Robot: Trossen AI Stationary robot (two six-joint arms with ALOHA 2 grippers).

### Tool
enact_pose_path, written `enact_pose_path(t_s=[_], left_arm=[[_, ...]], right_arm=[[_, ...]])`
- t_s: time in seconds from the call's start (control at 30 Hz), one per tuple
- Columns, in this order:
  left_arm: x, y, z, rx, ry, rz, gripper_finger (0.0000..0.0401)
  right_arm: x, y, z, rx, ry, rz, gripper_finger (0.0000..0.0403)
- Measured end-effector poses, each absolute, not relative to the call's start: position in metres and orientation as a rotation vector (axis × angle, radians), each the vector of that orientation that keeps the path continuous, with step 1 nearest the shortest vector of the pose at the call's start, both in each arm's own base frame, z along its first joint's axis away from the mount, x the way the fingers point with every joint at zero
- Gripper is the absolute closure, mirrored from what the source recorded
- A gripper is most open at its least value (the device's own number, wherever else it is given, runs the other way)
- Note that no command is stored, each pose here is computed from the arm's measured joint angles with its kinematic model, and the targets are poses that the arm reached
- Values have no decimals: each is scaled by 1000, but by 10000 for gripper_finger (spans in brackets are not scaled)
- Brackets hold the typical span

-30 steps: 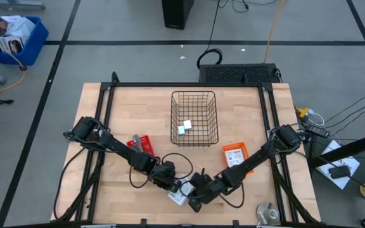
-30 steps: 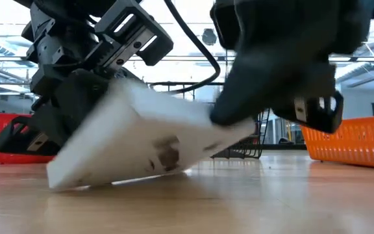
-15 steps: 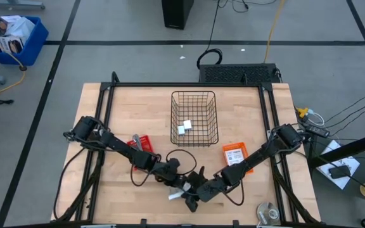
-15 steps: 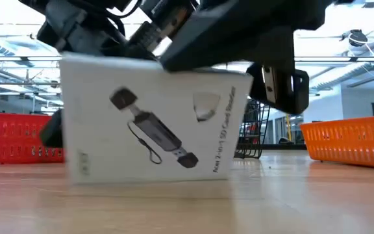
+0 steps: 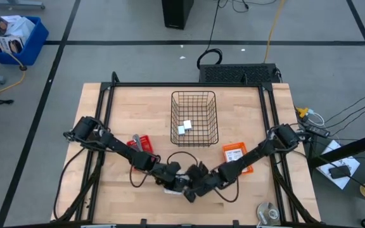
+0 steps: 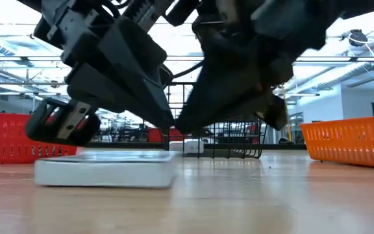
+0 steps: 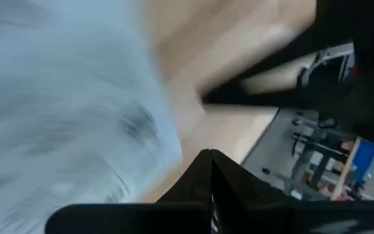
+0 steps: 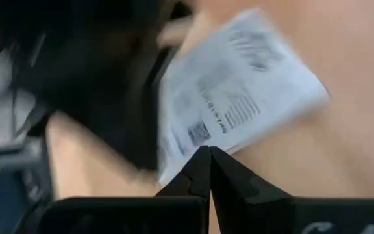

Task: Pick and place items into bin
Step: Put the white card reader box into the orange bin

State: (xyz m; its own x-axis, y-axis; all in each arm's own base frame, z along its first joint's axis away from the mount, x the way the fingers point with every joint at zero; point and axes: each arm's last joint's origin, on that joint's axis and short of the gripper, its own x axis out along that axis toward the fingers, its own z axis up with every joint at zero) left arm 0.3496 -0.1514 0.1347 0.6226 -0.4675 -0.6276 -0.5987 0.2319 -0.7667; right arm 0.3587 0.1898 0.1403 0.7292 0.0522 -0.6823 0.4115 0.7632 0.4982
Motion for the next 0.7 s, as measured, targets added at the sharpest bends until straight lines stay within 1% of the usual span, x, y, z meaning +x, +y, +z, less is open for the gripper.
enact_pose_path(t_s=[0.1,0.2,0.37,0.47,0.57,0.7], left_arm=[[350,-150,134,-1397,984,118,391],[349,-150,133,-1397,990,126,397],[346,-150,157,-1398,913,87,397],[336,-149,167,-1331,903,157,398],[327,-144,165,-1258,961,258,397],[327,-143,166,-1216,943,246,398]], right_arm=[[359,189,141,688,751,-208,403],[358,192,141,697,768,-180,403],[353,198,141,685,779,-175,403],[352,202,141,678,771,-170,403],[354,199,142,698,789,-152,403],[355,196,142,706,812,-140,403]])
